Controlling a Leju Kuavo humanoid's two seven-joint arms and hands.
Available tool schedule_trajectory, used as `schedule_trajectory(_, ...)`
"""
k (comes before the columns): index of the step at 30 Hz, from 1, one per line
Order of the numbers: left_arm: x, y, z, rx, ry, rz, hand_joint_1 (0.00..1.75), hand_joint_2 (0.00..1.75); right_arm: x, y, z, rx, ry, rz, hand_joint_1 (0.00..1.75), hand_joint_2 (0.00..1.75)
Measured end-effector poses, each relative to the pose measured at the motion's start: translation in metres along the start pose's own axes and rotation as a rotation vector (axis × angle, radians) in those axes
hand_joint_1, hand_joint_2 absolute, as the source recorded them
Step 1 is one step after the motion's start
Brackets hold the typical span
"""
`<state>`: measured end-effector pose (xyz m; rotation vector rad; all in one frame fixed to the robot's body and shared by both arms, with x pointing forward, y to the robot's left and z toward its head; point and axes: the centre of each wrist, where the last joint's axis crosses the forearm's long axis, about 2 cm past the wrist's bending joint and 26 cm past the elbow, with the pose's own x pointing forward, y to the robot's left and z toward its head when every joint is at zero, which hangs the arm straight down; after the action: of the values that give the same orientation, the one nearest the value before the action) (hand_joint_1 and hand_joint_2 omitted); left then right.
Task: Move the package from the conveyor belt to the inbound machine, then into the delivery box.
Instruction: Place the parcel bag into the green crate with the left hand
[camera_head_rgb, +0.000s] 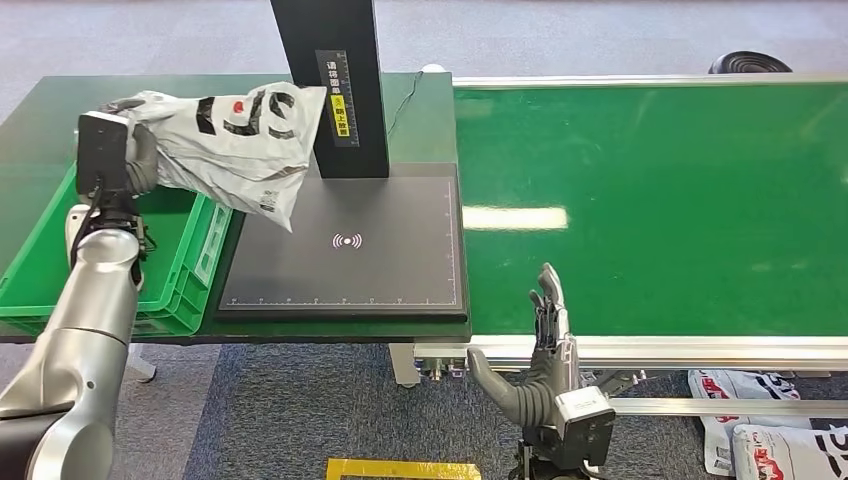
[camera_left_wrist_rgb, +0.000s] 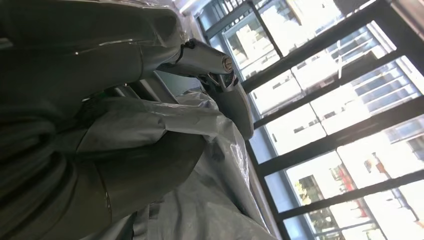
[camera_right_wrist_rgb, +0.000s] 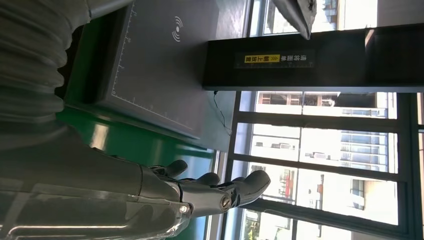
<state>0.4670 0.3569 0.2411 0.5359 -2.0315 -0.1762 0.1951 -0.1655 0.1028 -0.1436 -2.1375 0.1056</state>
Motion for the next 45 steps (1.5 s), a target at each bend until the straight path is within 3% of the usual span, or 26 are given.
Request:
schedule_trajectory(19, -0.040, 0.157, 0.023, 0.280, 0.046, -0.318, 1.75, 1.75, 0.010, -0.012, 0.008, 0.005, 0.020, 0.039, 0.00, 1.75)
schedule_trajectory(24, -0.049, 0.181, 0.036, 0.336, 0.079, -0.357, 1.75, 1.75, 0.011, -0.013, 0.010, 0.004, 0.026, 0.045, 0.00, 1.75)
schedule_trajectory(28, -0.062, 0.190, 0.056, 0.357, 0.123, -0.371, 0.00, 1.75, 0.011, -0.013, 0.010, 0.010, 0.029, 0.041, 0.00, 1.75)
schedule_trajectory(37, -0.088, 0.193, 0.096, 0.320, 0.218, -0.360, 0.00, 1.75, 0.010, -0.014, 0.010, 0.018, 0.043, 0.042, 0.00, 1.75)
schedule_trajectory(45, -0.095, 0.189, 0.108, 0.299, 0.244, -0.361, 0.00, 1.75, 0.010, -0.014, 0.010, 0.027, 0.041, 0.037, 0.00, 1.75)
